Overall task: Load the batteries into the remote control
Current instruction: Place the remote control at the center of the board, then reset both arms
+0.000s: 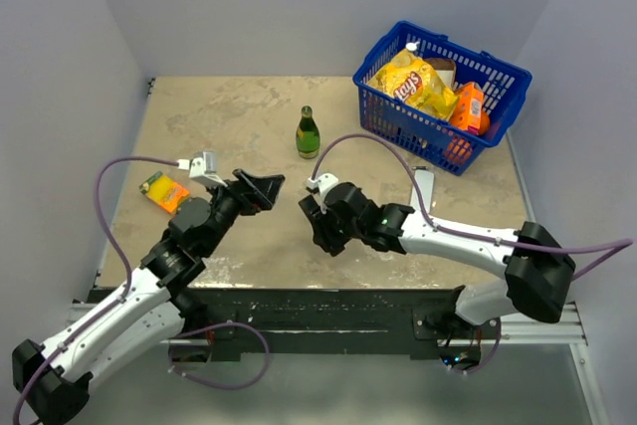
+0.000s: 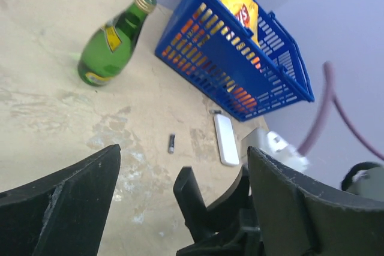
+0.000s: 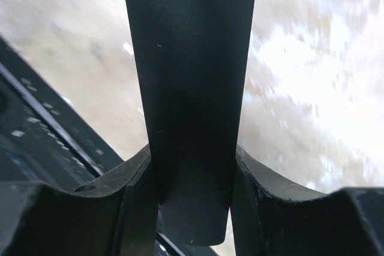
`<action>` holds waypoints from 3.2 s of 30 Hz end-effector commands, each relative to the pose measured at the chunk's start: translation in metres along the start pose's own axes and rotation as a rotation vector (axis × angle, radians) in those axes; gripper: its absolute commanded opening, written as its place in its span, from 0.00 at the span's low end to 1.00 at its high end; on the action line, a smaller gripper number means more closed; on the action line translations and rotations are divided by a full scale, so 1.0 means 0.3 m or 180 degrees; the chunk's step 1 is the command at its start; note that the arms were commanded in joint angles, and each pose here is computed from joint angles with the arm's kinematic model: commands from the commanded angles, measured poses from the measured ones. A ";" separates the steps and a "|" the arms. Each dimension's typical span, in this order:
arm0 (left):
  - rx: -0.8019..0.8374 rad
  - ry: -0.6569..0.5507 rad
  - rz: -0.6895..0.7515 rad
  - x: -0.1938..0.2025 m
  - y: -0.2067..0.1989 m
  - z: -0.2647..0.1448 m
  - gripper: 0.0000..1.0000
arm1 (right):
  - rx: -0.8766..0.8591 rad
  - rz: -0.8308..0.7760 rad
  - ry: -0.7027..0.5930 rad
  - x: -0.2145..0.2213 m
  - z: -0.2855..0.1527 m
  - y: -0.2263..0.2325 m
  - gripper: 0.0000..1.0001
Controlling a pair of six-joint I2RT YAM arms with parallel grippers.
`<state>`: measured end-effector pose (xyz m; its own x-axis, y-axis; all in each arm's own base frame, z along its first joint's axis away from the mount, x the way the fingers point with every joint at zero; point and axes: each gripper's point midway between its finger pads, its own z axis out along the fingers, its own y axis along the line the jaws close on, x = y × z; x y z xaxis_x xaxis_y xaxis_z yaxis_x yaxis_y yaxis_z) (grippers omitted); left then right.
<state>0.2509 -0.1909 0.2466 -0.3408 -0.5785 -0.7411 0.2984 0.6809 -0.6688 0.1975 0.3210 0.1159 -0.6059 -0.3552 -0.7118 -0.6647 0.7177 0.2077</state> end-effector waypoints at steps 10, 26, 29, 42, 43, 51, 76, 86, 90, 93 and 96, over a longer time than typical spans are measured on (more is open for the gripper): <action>-0.0487 -0.0732 0.0487 -0.305 0.007 -0.176 0.96 | 0.0608 0.0348 0.0878 0.257 0.116 -0.121 0.10; -0.1013 -0.1216 0.1000 -0.473 0.084 -0.341 0.96 | 0.0669 0.0329 0.1029 0.225 0.268 -0.107 0.37; -0.1039 -0.1170 0.1044 -0.464 0.089 -0.335 0.96 | 0.0679 0.0332 0.1024 0.210 0.304 -0.102 0.41; -0.1145 -0.1153 0.1100 -0.458 0.117 -0.333 0.96 | 0.0783 0.0330 0.0963 0.161 0.366 -0.105 0.62; -0.1158 -0.1151 0.1106 -0.458 0.121 -0.330 0.96 | 0.0776 0.0337 0.0945 0.153 0.365 -0.102 0.66; -0.1233 -0.1126 0.1153 -0.461 0.162 -0.306 0.98 | 0.0778 0.0485 0.0161 -0.066 0.257 -0.112 0.92; -0.1454 -0.1521 0.1169 -0.542 0.191 -0.410 1.00 | 0.2948 0.1740 -0.3248 -0.230 -1.141 -0.652 0.98; -0.1381 -0.1713 0.1115 -0.559 0.185 -0.456 1.00 | 0.3010 0.1801 -0.3725 -0.094 -1.283 -0.670 0.98; -0.1364 -0.1759 0.1093 -0.563 0.183 -0.466 1.00 | 0.2996 0.1736 -0.3673 -0.103 -1.272 -0.667 0.98; -0.1360 -0.1766 0.1094 -0.564 0.183 -0.466 1.00 | 0.3012 0.1675 -0.3561 -0.114 -1.246 -0.666 0.98; -0.1356 -0.1764 0.1096 -0.563 0.183 -0.465 1.00 | 0.3016 0.1637 -0.3509 -0.125 -1.232 -0.666 0.98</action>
<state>0.2016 0.0021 0.3363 0.2007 -0.3766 -0.9044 -0.0931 0.9117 -0.4003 0.1878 -0.0333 0.3424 0.2220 0.3514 -0.9095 0.2799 0.8706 0.4047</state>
